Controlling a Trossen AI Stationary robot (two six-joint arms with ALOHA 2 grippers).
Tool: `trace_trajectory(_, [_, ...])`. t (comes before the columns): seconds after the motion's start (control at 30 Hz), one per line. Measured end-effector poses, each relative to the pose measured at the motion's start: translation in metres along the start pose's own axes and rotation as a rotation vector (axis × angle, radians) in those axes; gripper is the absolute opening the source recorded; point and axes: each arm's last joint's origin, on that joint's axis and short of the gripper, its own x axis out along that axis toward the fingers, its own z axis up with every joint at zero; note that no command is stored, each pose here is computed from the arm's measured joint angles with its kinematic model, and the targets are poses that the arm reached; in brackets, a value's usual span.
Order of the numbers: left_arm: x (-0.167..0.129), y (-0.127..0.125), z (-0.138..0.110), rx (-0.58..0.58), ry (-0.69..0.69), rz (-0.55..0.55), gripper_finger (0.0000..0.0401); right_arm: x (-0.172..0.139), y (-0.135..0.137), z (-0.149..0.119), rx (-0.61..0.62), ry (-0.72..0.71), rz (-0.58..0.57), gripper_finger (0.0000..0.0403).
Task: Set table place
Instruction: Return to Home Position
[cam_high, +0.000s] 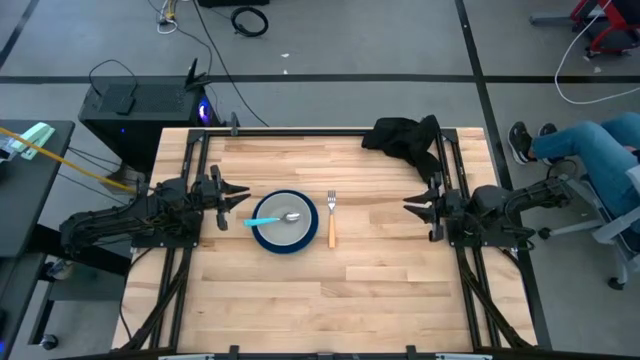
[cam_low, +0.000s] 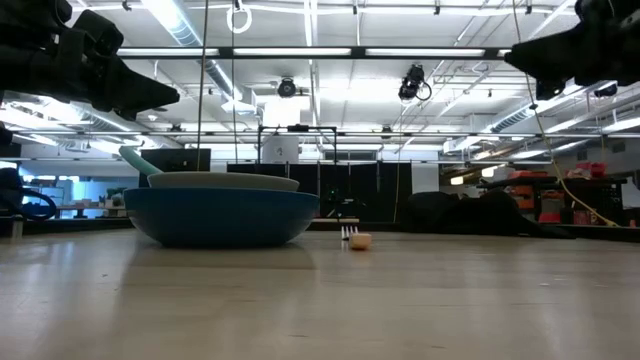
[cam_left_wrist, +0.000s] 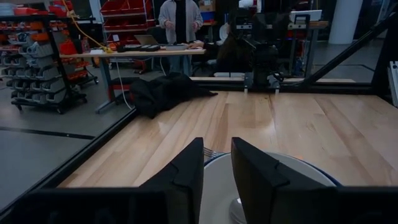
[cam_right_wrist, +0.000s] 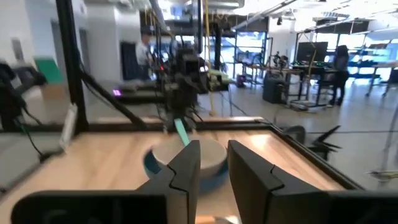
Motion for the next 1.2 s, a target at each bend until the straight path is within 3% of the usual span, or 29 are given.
trace_trajectory(0.23, [0.0000,0.0000,0.0000,0.000,0.000,0.000,0.0083,-0.0003,0.0003,-0.0079,-0.102,0.079,0.005,0.0089])
trace_trajectory(1.2, [0.0000,0.0000,-0.0002,0.000,0.001,0.000,0.0089,-0.0003,0.0003,-0.0089,-0.101,0.088,0.006,0.0089])
